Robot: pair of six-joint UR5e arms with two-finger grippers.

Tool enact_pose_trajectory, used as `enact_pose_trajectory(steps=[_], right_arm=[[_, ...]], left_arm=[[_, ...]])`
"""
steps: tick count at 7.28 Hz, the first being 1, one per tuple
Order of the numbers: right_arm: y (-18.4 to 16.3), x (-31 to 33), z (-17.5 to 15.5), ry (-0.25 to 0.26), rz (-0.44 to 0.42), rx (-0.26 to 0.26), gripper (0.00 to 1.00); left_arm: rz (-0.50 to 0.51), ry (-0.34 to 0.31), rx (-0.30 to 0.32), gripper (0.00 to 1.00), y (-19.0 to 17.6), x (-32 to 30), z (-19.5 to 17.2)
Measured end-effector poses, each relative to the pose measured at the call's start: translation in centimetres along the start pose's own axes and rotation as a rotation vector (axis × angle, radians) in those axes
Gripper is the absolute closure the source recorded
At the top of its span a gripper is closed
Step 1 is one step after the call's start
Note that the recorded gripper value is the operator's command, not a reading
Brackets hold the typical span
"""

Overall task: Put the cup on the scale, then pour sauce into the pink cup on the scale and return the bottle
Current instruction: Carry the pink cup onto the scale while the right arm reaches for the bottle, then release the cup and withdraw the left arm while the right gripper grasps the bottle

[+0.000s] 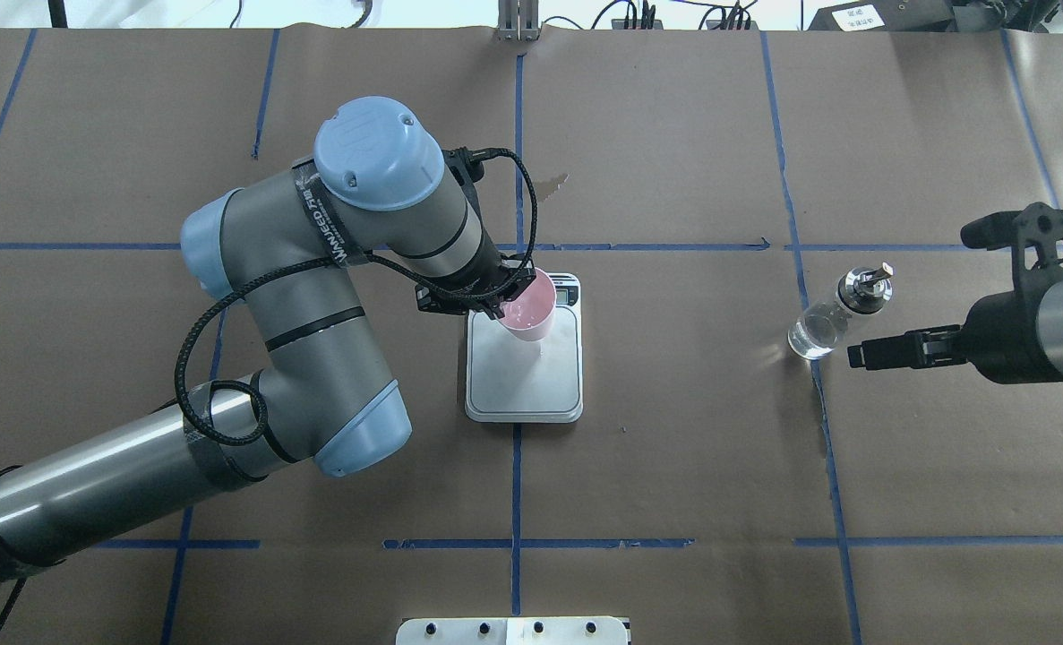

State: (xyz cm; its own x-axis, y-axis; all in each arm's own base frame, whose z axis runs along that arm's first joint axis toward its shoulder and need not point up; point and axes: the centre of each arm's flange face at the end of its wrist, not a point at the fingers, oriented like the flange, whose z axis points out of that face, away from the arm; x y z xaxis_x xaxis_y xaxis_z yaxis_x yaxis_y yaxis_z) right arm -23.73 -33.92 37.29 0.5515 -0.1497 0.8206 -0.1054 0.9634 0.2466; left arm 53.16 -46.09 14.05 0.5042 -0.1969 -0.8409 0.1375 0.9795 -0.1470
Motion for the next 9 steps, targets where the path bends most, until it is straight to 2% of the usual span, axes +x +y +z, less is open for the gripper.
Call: enact_pose_trajectory(steps=[3,5,6,7,8,9], right_arm=[[1.4,0.7,3.0,0.062,0.033,-0.022,0.0],[1.6,1.1,4.0,0.08,0.035,-0.026,0.0],[1.6,1.2,4.4,0.085,0.036,-0.03,0.0],[1.6,1.3,4.9,0.089,0.036,-0.034,0.0],[1.5,1.2,5.2,0.089,0.036,-0.035,0.0],[1.4,1.2,5.4,0.089,0.036,-0.035,0.0]], left_arm=[[-0.045,-0.046,-0.007,1.0,-0.4,-0.8,1.1],[-0.044,-0.05,-0.021,0.99,0.2,-0.6,1.4],[-0.04,-0.052,-0.028,0.85,0.7,-0.5,1.7],[-0.037,-0.054,-0.033,0.65,1.1,-0.4,2.0],[-0.034,-0.054,-0.035,0.32,1.4,-0.3,2.2],[-0.031,-0.053,-0.034,0.14,1.6,-0.3,2.2]])
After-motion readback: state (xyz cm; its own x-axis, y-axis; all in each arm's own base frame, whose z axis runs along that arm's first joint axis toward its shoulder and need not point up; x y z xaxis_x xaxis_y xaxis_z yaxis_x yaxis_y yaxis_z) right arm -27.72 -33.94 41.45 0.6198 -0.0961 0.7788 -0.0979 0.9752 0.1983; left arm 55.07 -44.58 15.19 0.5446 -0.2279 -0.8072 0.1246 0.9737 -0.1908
